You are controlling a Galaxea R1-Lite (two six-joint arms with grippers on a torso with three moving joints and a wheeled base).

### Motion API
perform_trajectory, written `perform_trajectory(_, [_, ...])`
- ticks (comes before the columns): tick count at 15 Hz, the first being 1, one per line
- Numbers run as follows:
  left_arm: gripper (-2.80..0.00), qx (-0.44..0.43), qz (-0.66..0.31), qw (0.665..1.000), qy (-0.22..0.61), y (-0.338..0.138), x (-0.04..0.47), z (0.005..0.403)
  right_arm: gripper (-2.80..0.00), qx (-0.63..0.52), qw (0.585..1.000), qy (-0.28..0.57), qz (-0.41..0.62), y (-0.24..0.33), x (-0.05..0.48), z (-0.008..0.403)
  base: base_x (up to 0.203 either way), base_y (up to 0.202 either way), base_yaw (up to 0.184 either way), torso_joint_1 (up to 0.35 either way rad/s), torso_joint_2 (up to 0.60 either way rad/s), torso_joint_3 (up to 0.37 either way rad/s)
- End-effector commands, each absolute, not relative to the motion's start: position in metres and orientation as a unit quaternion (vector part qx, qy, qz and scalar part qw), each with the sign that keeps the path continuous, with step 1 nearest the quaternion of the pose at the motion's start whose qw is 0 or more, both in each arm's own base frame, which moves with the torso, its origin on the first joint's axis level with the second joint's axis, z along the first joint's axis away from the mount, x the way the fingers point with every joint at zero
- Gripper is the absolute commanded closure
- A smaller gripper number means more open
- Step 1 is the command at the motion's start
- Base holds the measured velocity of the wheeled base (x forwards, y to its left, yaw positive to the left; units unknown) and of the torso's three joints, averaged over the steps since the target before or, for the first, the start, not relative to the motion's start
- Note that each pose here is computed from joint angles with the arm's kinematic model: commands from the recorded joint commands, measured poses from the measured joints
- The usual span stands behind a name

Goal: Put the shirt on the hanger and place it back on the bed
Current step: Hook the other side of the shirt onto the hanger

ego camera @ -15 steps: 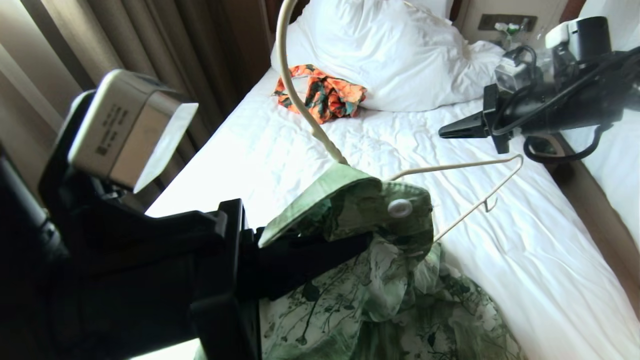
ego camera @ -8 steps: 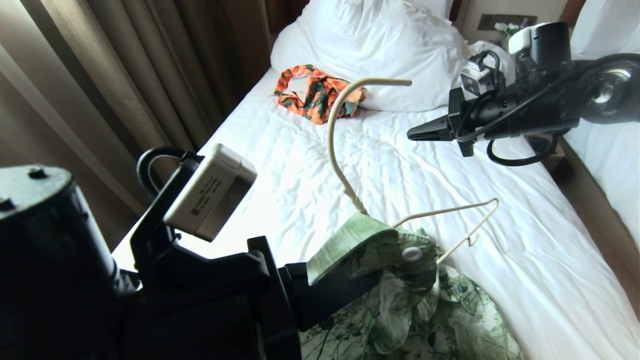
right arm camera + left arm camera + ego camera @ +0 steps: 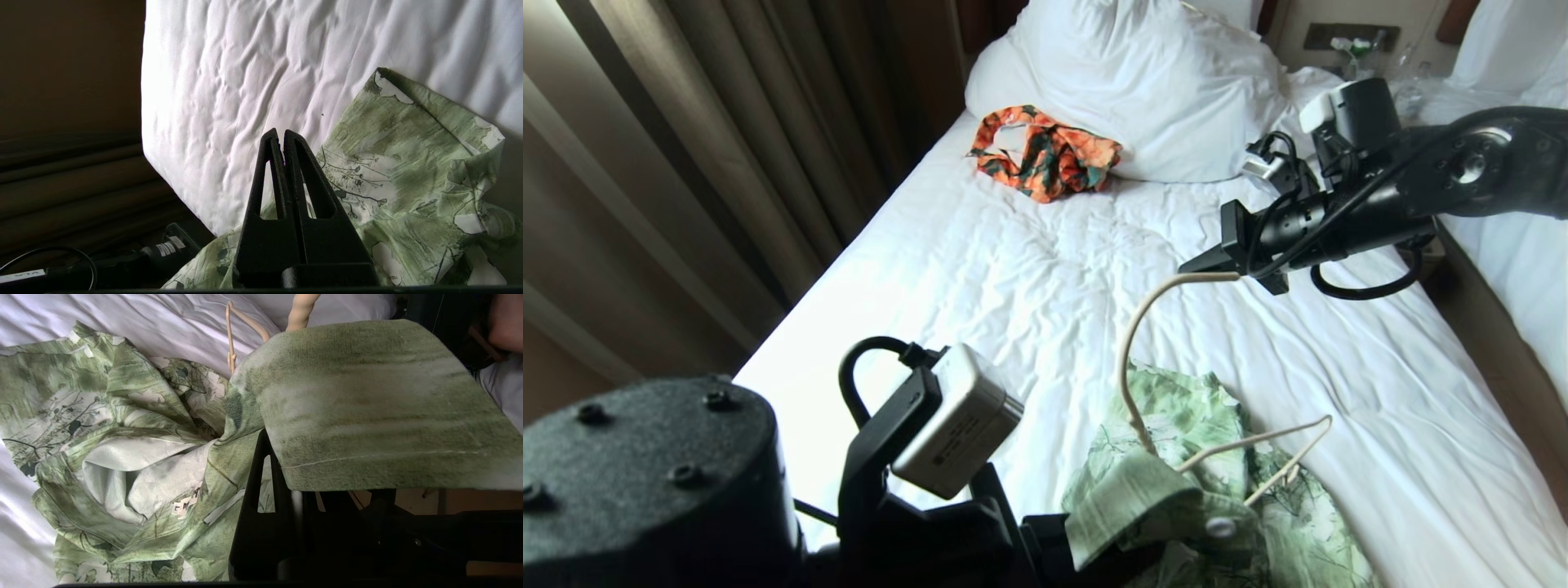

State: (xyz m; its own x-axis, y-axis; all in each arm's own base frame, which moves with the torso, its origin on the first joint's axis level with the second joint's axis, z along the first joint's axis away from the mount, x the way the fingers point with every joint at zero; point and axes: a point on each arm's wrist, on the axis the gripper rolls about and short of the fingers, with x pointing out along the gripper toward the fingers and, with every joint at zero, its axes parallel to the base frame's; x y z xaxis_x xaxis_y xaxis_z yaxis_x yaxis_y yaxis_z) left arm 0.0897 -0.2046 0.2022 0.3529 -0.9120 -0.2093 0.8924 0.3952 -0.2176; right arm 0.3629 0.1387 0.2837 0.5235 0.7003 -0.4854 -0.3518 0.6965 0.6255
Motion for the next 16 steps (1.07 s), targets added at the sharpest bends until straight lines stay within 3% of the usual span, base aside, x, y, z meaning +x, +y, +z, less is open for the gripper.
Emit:
perform_trajectory(1, [0.00,-0.028,-0.551,0.817,0.169,-0.210,0.088,0.193,0.00,0.221,0.835,0.387,0.324,0.154,0.363,0.275,0.000,0.000,0.000,0.000,0.00,0.000])
perform_trajectory(4, [0.00,-0.030,-0.537,0.824,0.175,-0.216,0.094,0.186,0.00,0.213,0.834,0.394,0.323,0.163,0.362,0.271,0.000,0.000,0.000,0.000,0.00,0.000])
perform_trajectory(16, [0.00,-0.001,-0.561,0.802,0.207,-0.259,0.090,0.131,0.00,0.124,0.803,0.467,0.350,0.238,0.335,0.232,0.000,0.000,0.000,0.000,0.00,0.000])
